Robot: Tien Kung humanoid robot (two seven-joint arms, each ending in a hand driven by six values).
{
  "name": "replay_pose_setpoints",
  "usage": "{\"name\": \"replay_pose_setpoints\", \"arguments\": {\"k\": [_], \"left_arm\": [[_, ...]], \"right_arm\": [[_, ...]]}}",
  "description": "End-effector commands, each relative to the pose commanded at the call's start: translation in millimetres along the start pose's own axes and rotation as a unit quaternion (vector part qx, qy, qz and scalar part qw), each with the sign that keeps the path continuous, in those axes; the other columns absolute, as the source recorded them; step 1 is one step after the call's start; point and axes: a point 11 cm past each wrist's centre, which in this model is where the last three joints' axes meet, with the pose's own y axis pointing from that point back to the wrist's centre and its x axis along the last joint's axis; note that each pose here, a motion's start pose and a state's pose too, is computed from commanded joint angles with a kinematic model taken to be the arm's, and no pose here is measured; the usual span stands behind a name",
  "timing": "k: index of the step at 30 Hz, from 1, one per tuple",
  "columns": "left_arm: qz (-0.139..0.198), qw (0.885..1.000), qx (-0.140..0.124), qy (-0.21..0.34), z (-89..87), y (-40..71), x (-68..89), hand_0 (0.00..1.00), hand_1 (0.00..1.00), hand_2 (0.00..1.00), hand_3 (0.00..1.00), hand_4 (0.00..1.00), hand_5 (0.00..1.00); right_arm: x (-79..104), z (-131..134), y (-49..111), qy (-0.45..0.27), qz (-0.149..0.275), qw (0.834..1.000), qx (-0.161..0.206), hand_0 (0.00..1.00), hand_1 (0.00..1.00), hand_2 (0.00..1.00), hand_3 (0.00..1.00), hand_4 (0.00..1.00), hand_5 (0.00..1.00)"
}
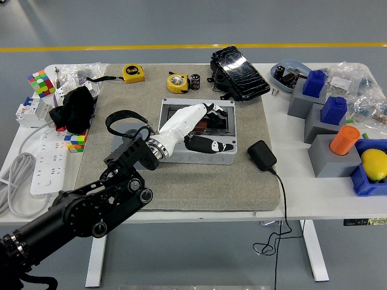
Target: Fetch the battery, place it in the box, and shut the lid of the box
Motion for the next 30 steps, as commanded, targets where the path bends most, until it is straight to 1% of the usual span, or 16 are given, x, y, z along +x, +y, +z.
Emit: {"name": "replay_pose_setpoints", "arguments": {"k": [5, 7, 8, 10, 13, 14, 16, 19, 20, 22, 25, 26, 27, 30], "left_arm": [[0.037, 0.998, -0.016, 0.044, 3.9, 8.6, 18.8, 0.701, 0.692, 0.676, 0.694, 0.994, 0.368], [0.06, 0.994, -0.023, 0.085, 1.6, 15.0, 28.3, 0.701, 0.692, 0.676, 0.694, 0.994, 0.368], [0.07, 0.992, -0.025, 0.106, -0.7, 18.2, 32.4, 0.693, 0.687, 0.662, 0.669, 0.994, 0.366], [0.089, 0.984, -0.024, 0.151, -7.0, 23.5, 39.7, 0.693, 0.687, 0.662, 0.669, 0.994, 0.366], [0.123, 0.965, -0.016, 0.231, -23.9, 34.9, 51.4, 0.693, 0.687, 0.662, 0.669, 0.994, 0.366], [0.133, 0.958, -0.011, 0.253, -29.7, 37.9, 54.8, 0.64, 0.658, 0.622, 0.643, 0.98, 0.345], [0.159, 0.94, 0.003, 0.302, -44.9, 46.5, 63.0, 0.64, 0.658, 0.622, 0.643, 0.98, 0.345], [0.189, 0.919, 0.017, 0.347, -62.6, 57.2, 73.3, 0.64, 0.658, 0.622, 0.643, 0.98, 0.345], [0.199, 0.91, 0.022, 0.363, -69.6, 61.5, 77.1, 0.64, 0.643, 0.593, 0.626, 0.98, 0.346], [0.218, 0.896, 0.029, 0.386, -81.5, 69.4, 83.7, 0.64, 0.643, 0.593, 0.626, 0.98, 0.346], [0.238, 0.882, 0.042, 0.406, -95.5, 79.5, 90.2, 0.64, 0.643, 0.593, 0.626, 0.98, 0.346], [0.243, 0.878, 0.046, 0.411, -99.7, 82.4, 91.5, 0.611, 0.631, 0.574, 0.618, 0.973, 0.34], [0.249, 0.873, 0.052, 0.416, -105.2, 86.2, 93.4, 0.611, 0.631, 0.574, 0.618, 0.973, 0.34], [0.254, 0.866, 0.065, 0.427, -115.1, 93.2, 93.4, 0.611, 0.631, 0.574, 0.618, 0.973, 0.34]], "right_arm": [[0.1, -1, 0.1, 0.002, 0.0, 1.0, 0.001, 0.57, 0.596, 0.571, 0.545, 0.924, 0.479], [0.4, -2, 0.1, 0.002, 0.0, 1.0, 0.001, 0.57, 0.596, 0.571, 0.545, 0.924, 0.479], [0.9, -2, 0.2, 0.002, 0.0, 1.0, 0.001, 0.57, 0.596, 0.571, 0.545, 0.924, 0.478], [1.8, -3, 0.2, 0.002, 0.001, 1.0, 0.001, 0.57, 0.596, 0.571, 0.545, 0.924, 0.478], [3.7, -4, 0.4, 0.002, 0.003, 1.0, 0.002, 0.57, 0.596, 0.571, 0.545, 0.924, 0.478], [4.1, -4, 0.4, 0.002, 0.003, 1.0, 0.002, 0.569, 0.596, 0.571, 0.545, 0.924, 0.478], [5.2, -3, 0.4, 0.003, 0.005, 1.0, 0.001, 0.569, 0.596, 0.571, 0.545, 0.924, 0.478], [5.9, -2, 0.3, 0.003, 0.006, 1.0, 0.001, 0.569, 0.596, 0.571, 0.545, 0.924, 0.478], [6.2, -2, 0.3, 0.003, 0.006, 1.0, 0.0, 0.568, 0.596, 0.571, 0.544, 0.924, 0.478], [6.6, -1, 0.3, 0.003, 0.007, 1.0, -0.001, 0.568, 0.596, 0.571, 0.544, 0.924, 0.478], [7.2, 1, 0.2, 0.004, 0.008, 1.0, -0.003, 0.568, 0.596, 0.571, 0.544, 0.924, 0.478], [7.3, 2, 0.2, 0.004, 0.008, 1.0, -0.003, 0.567, 0.595, 0.571, 0.545, 0.924, 0.477], [7.0, 2, 0.1, 0.003, 0.008, 1.0, -0.003, 0.567, 0.595, 0.571, 0.545, 0.924, 0.477], [6.2, 3, 0.0, 0.0, 0.007, 1.0, -0.004, 0.567, 0.595, 0.571, 0.545, 0.924, 0.477]]}}
